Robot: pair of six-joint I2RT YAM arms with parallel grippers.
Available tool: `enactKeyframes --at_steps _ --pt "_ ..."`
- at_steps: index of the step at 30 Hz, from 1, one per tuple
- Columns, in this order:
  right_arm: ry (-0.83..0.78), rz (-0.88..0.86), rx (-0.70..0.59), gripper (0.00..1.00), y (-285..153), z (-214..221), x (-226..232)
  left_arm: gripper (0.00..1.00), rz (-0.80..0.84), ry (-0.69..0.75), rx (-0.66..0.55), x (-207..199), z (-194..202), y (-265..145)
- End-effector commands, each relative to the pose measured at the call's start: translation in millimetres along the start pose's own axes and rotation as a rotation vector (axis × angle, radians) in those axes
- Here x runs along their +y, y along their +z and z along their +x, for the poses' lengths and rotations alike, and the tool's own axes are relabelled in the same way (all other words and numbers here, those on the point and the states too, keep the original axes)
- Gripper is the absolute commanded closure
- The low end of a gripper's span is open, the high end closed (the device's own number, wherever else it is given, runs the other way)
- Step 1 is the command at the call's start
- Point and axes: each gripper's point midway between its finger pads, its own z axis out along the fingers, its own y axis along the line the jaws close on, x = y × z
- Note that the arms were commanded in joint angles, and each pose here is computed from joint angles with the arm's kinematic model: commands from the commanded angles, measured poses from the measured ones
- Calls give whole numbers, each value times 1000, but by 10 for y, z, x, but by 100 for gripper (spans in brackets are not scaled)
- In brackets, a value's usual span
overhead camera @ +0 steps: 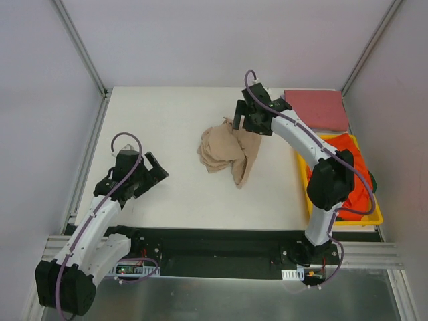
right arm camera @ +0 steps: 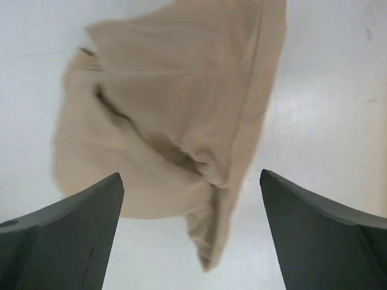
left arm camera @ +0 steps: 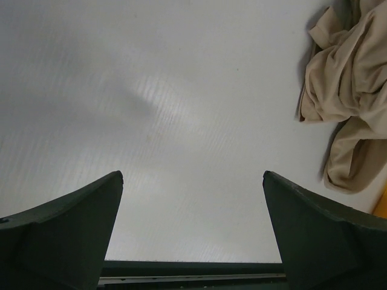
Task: Fold and stack the t-shirts
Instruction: Move the tshirt to the center of the board, then flatten out the tshirt
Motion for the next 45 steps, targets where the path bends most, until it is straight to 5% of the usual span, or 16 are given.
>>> enactKeyframes --at_steps 1,11,14,19,23,26,30,38,45 --pt "-50 80 -61 4 -268 5 -362 1 89 20 58 -228 13 28" --pt "-142 -85 120 3 -320 1384 -335 1 200 42 164 -473 155 227" --pt "-139 -102 107 1 -204 1529 -186 1 220 58 192 -565 210 283" --pt "-115 -53 96 15 49 1598 -165 1 224 110 245 -734 350 406" --pt "-118 33 109 41 214 1647 -263 1 205 163 281 -890 465 537" --pt "-110 75 97 71 241 1634 -341 1 193 184 313 -1003 543 665" --pt "-89 65 48 100 141 1562 -379 10 181 190 365 -1135 663 854" --pt "-69 -23 40 100 19 1539 -309 42 159 229 394 -1419 828 1222" --pt "-65 -23 49 99 24 1561 -322 55 48 206 365 -1305 929 1477"
